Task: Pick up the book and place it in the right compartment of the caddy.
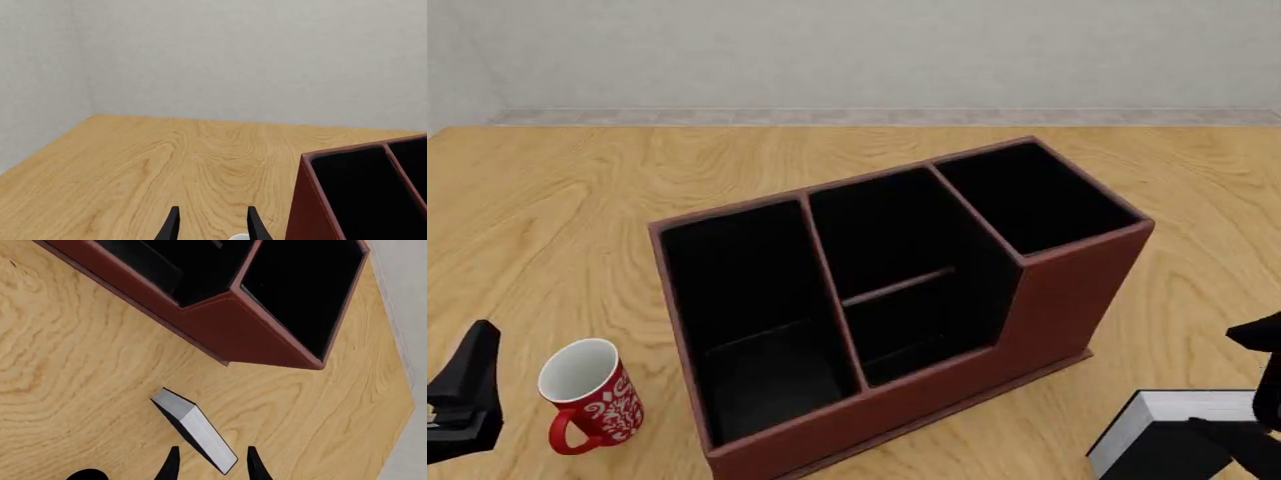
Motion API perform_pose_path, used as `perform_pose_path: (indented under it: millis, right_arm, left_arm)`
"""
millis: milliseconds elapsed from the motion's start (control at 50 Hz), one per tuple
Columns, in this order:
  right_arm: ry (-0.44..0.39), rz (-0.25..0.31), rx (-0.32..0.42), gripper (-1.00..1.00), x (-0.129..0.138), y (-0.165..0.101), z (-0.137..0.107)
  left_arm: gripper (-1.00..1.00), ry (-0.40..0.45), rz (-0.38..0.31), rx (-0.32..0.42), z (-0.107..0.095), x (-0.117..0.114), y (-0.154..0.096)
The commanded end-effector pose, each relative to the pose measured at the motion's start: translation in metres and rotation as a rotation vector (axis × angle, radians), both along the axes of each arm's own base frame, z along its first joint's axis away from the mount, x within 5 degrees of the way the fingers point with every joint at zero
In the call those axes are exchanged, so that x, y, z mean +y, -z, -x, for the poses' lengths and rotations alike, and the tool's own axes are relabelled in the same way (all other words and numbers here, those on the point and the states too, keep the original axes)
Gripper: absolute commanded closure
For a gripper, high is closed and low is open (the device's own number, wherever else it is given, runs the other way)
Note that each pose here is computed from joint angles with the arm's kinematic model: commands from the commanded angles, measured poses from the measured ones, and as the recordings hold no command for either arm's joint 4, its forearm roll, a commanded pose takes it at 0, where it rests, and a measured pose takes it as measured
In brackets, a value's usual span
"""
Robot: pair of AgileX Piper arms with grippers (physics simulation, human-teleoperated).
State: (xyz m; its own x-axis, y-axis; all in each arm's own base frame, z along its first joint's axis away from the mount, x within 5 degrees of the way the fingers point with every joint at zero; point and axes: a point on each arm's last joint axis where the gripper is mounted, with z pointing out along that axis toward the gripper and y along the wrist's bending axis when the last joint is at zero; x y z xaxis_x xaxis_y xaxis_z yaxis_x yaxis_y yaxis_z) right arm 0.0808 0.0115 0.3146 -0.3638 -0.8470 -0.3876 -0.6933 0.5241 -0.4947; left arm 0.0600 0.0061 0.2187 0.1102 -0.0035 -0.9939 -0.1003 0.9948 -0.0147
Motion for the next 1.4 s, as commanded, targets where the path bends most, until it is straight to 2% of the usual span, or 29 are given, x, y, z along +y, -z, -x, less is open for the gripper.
perform_pose_path:
  millis: [20, 400, 780, 860, 1280, 1300, 1340, 1400]
  right_arm:
    - [0.003, -0.002, 0.013, -1.00, 0.002, 0.008, -0.011]
    - [0.024, -0.013, 0.080, -1.00, 0.003, 0.041, -0.017]
    - [0.050, -0.014, 0.124, -1.00, 0.004, 0.061, -0.030]
    - [0.055, -0.001, 0.130, -1.00, 0.001, 0.069, -0.032]
    - [0.070, -0.039, 0.186, -1.00, 0.009, 0.093, -0.036]
    - [0.069, -0.043, 0.183, 1.00, 0.010, 0.091, -0.036]
    - [0.077, -0.061, 0.188, 1.00, 0.012, 0.086, -0.036]
    - [0.071, -0.051, 0.172, 1.00, 0.010, 0.082, -0.035]
  left_arm:
    - [-1.00, 0.000, 0.000, -0.001, 0.001, 0.000, -0.001]
    - [-1.00, 0.000, 0.000, -0.001, 0.002, 0.000, 0.000]
    - [-1.00, 0.000, 0.001, -0.002, 0.002, 0.000, 0.000]
    - [-1.00, 0.000, 0.000, -0.001, 0.002, 0.000, 0.000]
    - [-1.00, 0.000, 0.001, -0.002, 0.002, 0.000, 0.000]
    - [-1.00, 0.000, 0.001, -0.002, 0.002, 0.000, 0.000]
    - [-1.00, 0.000, 0.001, -0.001, 0.002, 0.000, 0.000]
    - [-1.00, 0.000, 0.001, -0.002, 0.002, 0.000, 0.000]
